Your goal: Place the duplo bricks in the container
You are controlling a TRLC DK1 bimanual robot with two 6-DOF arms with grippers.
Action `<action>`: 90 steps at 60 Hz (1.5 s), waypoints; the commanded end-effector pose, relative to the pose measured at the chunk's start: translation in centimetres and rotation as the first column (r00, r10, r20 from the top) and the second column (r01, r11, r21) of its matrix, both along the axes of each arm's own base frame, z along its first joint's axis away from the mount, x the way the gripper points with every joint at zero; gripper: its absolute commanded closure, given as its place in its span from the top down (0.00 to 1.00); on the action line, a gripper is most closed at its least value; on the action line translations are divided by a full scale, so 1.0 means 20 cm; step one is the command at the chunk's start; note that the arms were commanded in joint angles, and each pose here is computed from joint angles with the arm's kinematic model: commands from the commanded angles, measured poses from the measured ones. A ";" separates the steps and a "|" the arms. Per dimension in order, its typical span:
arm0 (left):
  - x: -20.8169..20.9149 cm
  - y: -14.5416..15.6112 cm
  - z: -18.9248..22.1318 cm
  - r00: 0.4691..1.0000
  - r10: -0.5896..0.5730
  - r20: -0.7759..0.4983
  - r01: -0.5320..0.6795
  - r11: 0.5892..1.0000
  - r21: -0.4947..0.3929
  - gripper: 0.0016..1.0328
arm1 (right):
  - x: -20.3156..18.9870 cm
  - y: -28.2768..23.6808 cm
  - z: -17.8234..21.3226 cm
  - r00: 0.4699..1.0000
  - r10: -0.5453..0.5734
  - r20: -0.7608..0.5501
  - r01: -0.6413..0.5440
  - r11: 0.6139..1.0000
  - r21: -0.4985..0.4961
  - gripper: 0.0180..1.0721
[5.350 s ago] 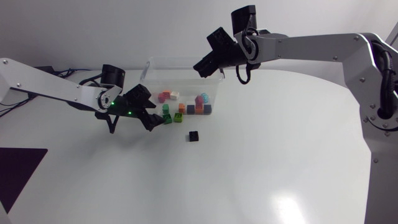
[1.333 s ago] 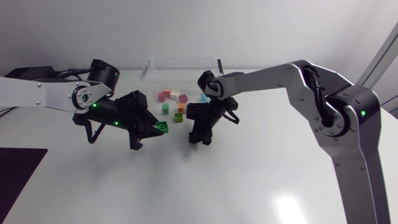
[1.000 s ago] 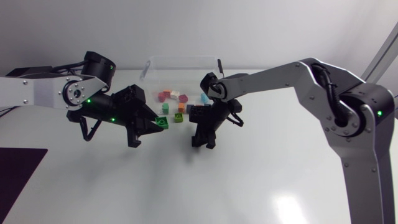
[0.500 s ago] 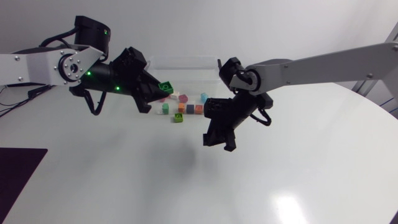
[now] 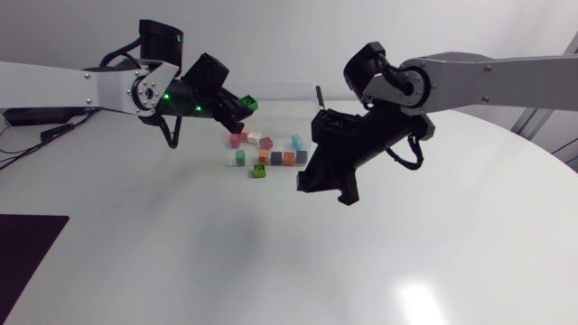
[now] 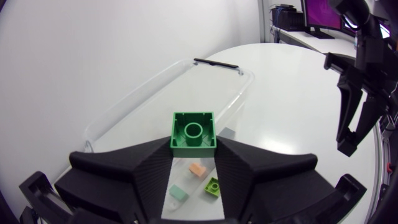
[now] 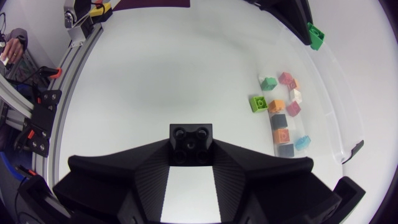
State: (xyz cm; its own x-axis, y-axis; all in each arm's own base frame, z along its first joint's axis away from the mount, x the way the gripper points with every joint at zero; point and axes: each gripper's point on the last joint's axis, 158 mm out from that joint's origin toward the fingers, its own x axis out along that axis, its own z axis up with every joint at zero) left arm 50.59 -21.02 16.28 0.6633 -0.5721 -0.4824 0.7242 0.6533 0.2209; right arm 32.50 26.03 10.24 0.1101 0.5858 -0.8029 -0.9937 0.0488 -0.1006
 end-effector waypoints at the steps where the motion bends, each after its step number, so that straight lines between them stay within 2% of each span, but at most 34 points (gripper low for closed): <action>1: 0.10 0.00 0.02 0.999 0.045 0.006 -0.045 0.998 -0.034 0.37 | -0.03 -0.02 0.02 0.999 -0.020 -0.026 0.020 1.000 0.014 0.22; 19: 0.27 0.01 -0.03 0.991 0.131 0.001 -0.130 0.990 -0.055 0.40 | 0.00 -0.02 0.10 0.999 -0.045 -0.028 0.047 0.996 0.070 0.22; 23: 0.30 0.01 -0.04 0.988 0.153 0.000 -0.153 0.987 -0.049 0.59 | 0.03 -0.02 0.14 0.998 -0.062 -0.019 0.064 0.994 0.088 0.22; 26: 0.31 0.01 -0.04 0.986 0.167 0.010 -0.166 0.985 -0.043 0.79 | 0.05 -0.02 0.18 0.997 -0.077 -0.014 0.078 0.991 0.110 0.22; 31: 0.31 0.03 -0.02 0.981 0.192 0.022 -0.191 0.980 -0.054 0.94 | 0.09 -0.02 0.23 0.995 -0.099 -0.005 0.099 0.986 0.138 0.22; 40: 0.27 0.06 0.02 0.977 0.211 0.046 -0.207 0.976 -0.063 0.95 | 0.15 -0.02 0.29 0.991 -0.132 0.012 0.128 0.976 0.177 0.22; 55: 0.06 0.12 0.05 0.982 0.177 0.064 -0.175 0.984 -0.029 0.95 | 0.28 -0.01 0.41 0.978 -0.203 0.051 0.184 0.949 0.254 0.22; 74: -0.25 0.10 -0.19 1.000 0.025 -0.011 -0.024 0.999 0.049 0.95 | 0.46 0.04 0.49 0.962 -0.265 0.065 0.231 0.918 0.322 0.22; 90: -0.35 0.07 -0.37 0.997 -0.038 -0.072 0.043 0.997 0.069 0.95 | 0.58 0.09 0.49 0.952 -0.300 0.062 0.258 0.895 0.364 0.22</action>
